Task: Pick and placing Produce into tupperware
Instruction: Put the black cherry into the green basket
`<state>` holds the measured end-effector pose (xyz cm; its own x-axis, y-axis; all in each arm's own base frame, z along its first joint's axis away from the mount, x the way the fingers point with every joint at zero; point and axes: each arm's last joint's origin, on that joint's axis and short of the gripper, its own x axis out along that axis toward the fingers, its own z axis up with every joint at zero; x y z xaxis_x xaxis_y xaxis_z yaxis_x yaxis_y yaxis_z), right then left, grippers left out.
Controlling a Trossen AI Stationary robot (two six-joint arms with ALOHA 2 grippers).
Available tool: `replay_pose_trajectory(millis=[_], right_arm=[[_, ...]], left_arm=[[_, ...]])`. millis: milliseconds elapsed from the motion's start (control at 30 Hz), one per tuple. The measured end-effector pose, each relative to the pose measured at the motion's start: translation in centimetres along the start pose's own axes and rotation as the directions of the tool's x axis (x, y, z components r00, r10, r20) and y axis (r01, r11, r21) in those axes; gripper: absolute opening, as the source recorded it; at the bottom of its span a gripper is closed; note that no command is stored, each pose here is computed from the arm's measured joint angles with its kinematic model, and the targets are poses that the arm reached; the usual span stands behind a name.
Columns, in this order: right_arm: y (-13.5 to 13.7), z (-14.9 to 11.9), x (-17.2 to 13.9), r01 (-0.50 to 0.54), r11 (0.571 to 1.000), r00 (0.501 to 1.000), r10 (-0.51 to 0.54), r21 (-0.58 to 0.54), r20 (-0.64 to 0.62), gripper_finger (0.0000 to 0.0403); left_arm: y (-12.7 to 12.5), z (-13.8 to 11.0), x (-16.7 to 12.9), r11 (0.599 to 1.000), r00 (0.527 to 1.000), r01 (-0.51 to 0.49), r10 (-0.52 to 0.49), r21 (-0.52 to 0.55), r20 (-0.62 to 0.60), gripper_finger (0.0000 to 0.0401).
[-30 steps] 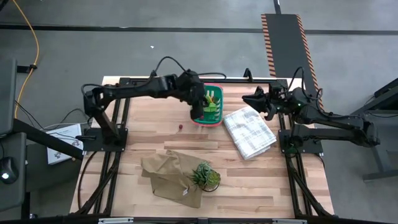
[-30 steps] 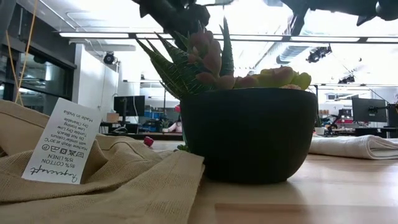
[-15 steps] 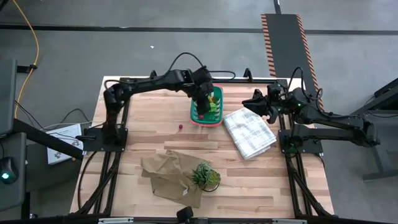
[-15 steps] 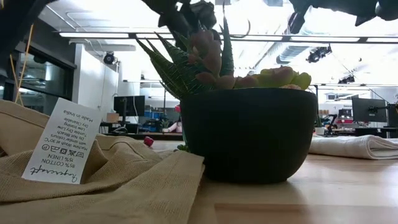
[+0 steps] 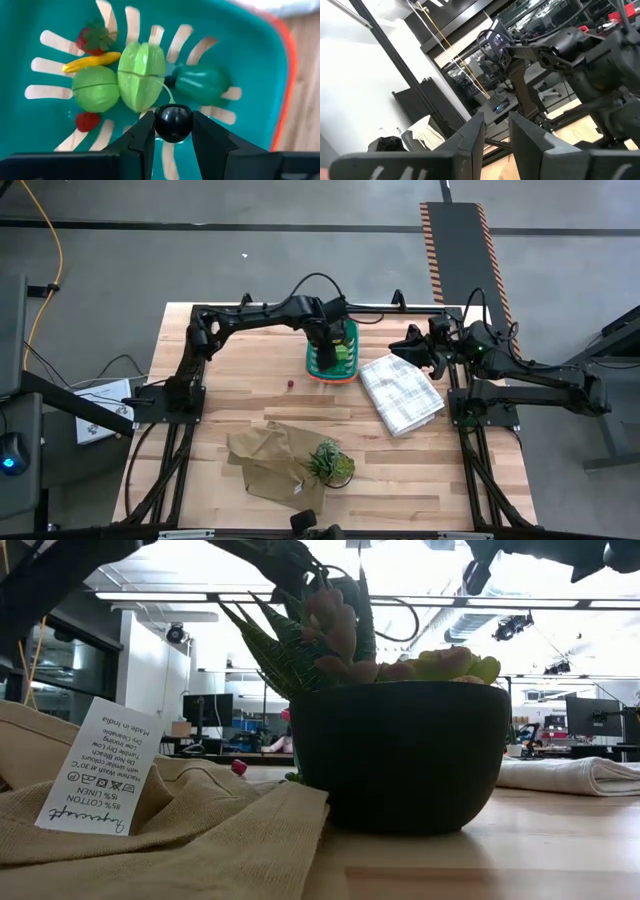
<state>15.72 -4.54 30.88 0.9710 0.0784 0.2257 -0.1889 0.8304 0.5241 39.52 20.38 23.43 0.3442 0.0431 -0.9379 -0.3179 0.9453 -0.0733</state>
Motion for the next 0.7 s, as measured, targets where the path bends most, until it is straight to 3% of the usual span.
replay_pose_trajectory(millis=[267, 700], right_arm=[[-0.1, -0.1, 0.0, 0.007, 1.0, 1.0, -0.007, 0.005, -0.008, 0.0079], [-0.3, -0.2, 0.0, 0.049, 0.999, 0.999, -0.049, 0.0, 0.003, 0.0079]], left_arm=[[0.5, 0.0, 0.0, 0.99, 0.998, -0.066, 0.067, 0.123, -0.004, 0.0099], [1.2, -0.2, 1.5, 0.97, 0.998, -0.054, 0.063, 0.237, -0.031, 0.0099]])
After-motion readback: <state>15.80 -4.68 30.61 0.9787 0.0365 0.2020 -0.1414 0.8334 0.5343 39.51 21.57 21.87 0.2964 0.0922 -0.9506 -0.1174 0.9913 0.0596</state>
